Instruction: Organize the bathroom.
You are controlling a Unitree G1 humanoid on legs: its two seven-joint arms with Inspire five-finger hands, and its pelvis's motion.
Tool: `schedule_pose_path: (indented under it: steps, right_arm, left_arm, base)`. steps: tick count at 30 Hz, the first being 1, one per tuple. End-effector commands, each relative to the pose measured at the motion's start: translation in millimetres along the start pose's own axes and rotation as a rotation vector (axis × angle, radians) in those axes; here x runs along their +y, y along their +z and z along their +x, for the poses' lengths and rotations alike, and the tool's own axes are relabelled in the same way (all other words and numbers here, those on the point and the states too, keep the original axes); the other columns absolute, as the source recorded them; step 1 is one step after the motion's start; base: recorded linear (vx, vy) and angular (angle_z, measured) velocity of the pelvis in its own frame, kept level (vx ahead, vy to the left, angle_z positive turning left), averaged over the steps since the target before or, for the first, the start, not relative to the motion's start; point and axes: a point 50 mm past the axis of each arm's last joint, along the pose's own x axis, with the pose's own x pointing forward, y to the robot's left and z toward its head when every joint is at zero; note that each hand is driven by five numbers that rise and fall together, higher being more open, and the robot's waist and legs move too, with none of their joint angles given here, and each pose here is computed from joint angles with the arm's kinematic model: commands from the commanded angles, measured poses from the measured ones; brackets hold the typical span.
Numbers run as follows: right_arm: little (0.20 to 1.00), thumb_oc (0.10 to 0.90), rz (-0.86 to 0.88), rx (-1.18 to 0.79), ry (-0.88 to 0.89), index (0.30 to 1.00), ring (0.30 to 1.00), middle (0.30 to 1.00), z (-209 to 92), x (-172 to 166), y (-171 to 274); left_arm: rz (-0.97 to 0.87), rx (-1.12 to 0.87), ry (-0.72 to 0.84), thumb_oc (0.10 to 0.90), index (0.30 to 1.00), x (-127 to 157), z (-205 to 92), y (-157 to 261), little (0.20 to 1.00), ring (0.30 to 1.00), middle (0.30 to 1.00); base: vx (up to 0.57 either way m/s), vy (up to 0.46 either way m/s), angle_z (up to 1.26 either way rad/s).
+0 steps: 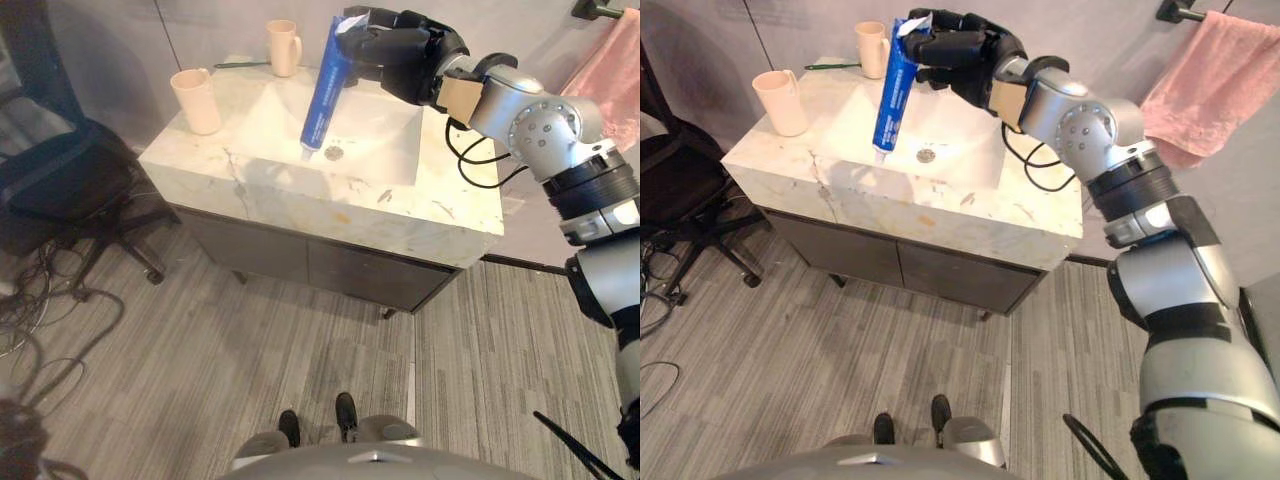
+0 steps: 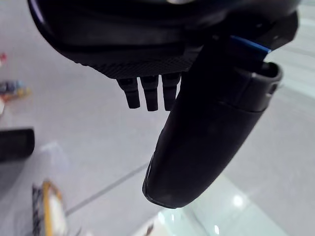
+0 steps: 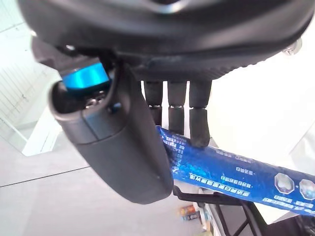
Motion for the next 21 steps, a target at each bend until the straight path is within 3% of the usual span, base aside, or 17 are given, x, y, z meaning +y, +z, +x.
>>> schedule_pose_path:
  steps: [1,7,14,18,19,21]
  right_arm:
    - [0.300,0.400,0.041,-0.260,0.062,0.300,0.300,0.300,-15,7,70]
    - [0.300,0.400,0.027,-0.295,0.048,0.300,0.300,0.300,-26,4,73]
    - [0.300,0.400,-0.003,-0.338,0.022,0.300,0.300,0.300,-40,5,63]
    - [0.300,0.400,-0.022,-0.350,0.026,0.300,0.300,0.300,-48,13,47]
    - [0.300,0.400,-0.022,-0.350,0.027,0.300,0.300,0.300,-49,15,45]
    - [0.300,0.400,-0.018,-0.349,0.031,0.300,0.300,0.300,-52,18,43]
  left_arm:
    - [0.159,0.047,0.102,0.800,0.900,17,5,-29,0.900,0.900,0.900]
    - [0.102,0.210,0.193,0.800,0.900,61,1,-72,0.900,0.900,0.900]
    - [0.091,0.550,0.225,0.800,0.900,100,-46,-187,0.900,0.900,0.900]
    - [0.240,0.975,0.171,0.800,0.900,125,-171,-324,0.900,0.900,0.900]
    - [0.255,1.024,0.164,0.800,0.900,126,-189,-335,0.900,0.900,0.900]
    - [0.349,1.221,0.118,0.800,0.900,128,-270,-377,0.900,0.900,0.900]
  base:
    - [-0.02,0.040,0.07]
    - [-0.02,0.020,0.09]
    - [-0.02,0.014,0.10]
    - [-0.03,0.011,-0.02]
    - [-0.04,0.016,-0.07]
    - [-0.01,0.011,0.02]
